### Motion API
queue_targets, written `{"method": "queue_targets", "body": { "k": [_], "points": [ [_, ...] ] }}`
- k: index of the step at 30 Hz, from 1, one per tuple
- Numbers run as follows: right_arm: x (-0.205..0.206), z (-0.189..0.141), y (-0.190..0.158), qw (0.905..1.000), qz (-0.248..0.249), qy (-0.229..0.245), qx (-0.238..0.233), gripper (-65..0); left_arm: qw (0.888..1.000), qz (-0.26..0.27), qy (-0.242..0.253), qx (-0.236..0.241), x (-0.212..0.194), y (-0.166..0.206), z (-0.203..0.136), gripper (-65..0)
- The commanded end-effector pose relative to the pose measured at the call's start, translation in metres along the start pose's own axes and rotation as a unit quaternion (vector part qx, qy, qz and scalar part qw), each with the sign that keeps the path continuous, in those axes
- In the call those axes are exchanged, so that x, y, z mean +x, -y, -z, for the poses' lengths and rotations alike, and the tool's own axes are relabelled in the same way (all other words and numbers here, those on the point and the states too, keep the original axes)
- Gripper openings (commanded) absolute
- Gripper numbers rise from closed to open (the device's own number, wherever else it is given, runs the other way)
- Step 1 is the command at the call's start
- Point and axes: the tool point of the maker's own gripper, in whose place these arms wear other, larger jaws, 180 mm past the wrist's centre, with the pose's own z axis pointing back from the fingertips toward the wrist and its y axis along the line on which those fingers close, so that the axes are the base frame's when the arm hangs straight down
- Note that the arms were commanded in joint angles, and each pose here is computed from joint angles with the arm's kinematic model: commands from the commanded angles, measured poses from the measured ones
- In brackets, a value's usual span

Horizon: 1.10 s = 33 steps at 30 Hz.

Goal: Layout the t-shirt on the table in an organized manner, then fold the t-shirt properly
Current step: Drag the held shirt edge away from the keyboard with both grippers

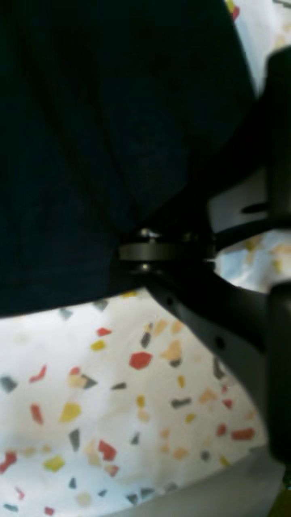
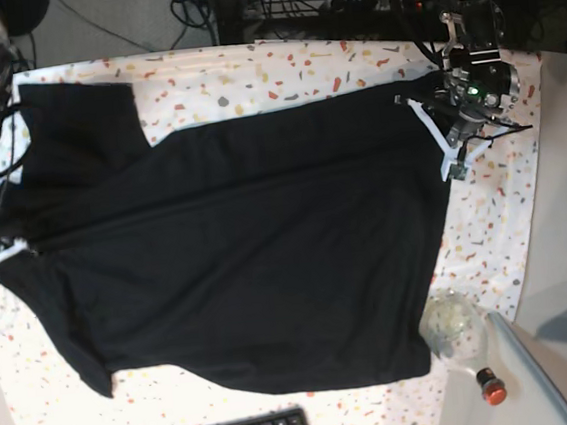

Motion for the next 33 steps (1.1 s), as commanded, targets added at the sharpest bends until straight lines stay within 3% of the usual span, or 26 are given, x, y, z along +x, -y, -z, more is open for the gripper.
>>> {"method": "queue_targets", "body": {
  "k": [1, 4, 6, 10, 14, 15, 17, 19, 20, 21, 23, 27, 33],
  "points": [
    [0.046, -0.013, 0.013, 0.9977, 0.007, 0.067, -0.007, -65.0, 0.999, 0.010, 0.032, 0.014, 0.021, -0.014, -0.010, -65.0],
    [0.068, -0.055, -0.002, 0.9917, -0.013, 0.123, 0.038, -65.0, 0.998, -0.001, 0.057, 0.014, 0.023, -0.022, -0.029, -65.0],
    [0.068, -0.084, -0.008, 0.9880, -0.046, 0.134, 0.060, -65.0, 0.996, -0.029, 0.080, -0.009, 0.018, -0.026, -0.043, -65.0],
    [0.034, -0.128, -0.022, 0.9858, -0.100, 0.097, 0.094, -65.0, 0.990, -0.103, 0.085, -0.050, -0.017, -0.042, -0.063, -65.0],
    [-0.005, -0.148, -0.027, 0.9796, -0.152, 0.042, 0.125, -65.0, 0.981, -0.156, 0.097, -0.069, -0.047, -0.048, -0.081, -65.0],
    [-0.016, -0.151, -0.026, 0.9795, -0.155, 0.026, 0.126, -65.0, 0.978, -0.169, 0.099, -0.073, -0.052, -0.049, -0.083, -57.9],
    [-0.033, -0.158, -0.023, 0.9798, -0.160, -0.003, 0.120, -63.5, 0.971, -0.200, 0.100, -0.086, -0.063, -0.046, -0.083, -31.4],
    [-0.047, -0.166, -0.021, 0.9795, -0.163, -0.024, 0.115, -46.5, 0.965, -0.226, 0.093, -0.101, -0.073, -0.040, -0.077, -12.2],
    [-0.053, -0.171, -0.021, 0.9795, -0.163, -0.028, 0.114, -39.0, 0.962, -0.236, 0.087, -0.109, -0.078, -0.036, -0.072, -6.9],
    [-0.057, -0.174, -0.021, 0.9795, -0.163, -0.029, 0.114, -33.6, 0.960, -0.241, 0.084, -0.111, -0.079, -0.034, -0.070, -6.1],
    [-0.062, -0.180, -0.021, 0.9792, -0.165, -0.031, 0.113, -28.7, 0.957, -0.253, 0.085, -0.118, -0.078, -0.031, -0.063, -7.6],
    [-0.073, -0.181, -0.018, 0.9787, -0.165, -0.045, 0.114, -30.3, 0.951, -0.261, 0.073, -0.150, -0.075, -0.011, -0.047, -11.8],
    [-0.073, -0.181, -0.016, 0.9787, -0.166, -0.043, 0.113, -30.9, 0.942, -0.272, 0.063, -0.186, -0.070, 0.017, -0.032, -12.5]
  ]
}}
